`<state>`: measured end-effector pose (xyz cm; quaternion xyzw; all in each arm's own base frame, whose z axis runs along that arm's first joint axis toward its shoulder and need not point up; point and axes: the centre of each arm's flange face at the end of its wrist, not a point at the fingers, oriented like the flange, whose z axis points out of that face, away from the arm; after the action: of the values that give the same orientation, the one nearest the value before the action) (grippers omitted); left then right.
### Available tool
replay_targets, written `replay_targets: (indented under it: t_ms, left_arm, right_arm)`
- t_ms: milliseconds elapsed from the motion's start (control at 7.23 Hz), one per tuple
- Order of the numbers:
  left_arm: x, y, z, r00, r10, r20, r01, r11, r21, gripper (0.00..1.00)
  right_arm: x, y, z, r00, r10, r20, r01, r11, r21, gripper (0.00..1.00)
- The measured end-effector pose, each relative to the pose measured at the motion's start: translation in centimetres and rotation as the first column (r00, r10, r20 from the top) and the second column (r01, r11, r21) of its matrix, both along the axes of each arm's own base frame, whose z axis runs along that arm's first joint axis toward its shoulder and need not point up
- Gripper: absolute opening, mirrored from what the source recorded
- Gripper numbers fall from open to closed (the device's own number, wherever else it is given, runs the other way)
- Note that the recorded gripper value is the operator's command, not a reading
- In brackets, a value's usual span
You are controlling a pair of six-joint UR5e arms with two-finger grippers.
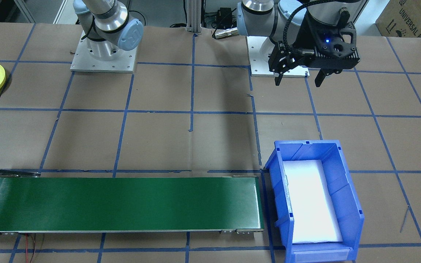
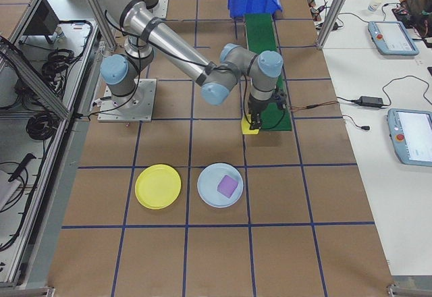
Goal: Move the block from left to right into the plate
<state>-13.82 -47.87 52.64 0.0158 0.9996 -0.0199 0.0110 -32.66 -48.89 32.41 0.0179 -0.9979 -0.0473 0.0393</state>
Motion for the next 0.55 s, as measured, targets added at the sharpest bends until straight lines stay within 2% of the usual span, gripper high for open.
replay_targets:
  t_ms: [277,553]
  left_arm:
    - [0.0,0.0,0.0,1.0,0.0,0.0,0.0,1.0,0.0,1.0]
    - [0.0,0.0,0.0,1.0,0.0,0.0,0.0,1.0,-0.001,1.0]
  right_arm:
    - [-7.6,10.7,-1.2,0.996,-0.083,0.038,0.081,0.995,0.051,0.15]
    - [-8.4,18.9,-4.4,0.979,-0.19,0.068,0.183,0.979,0.091,0.15]
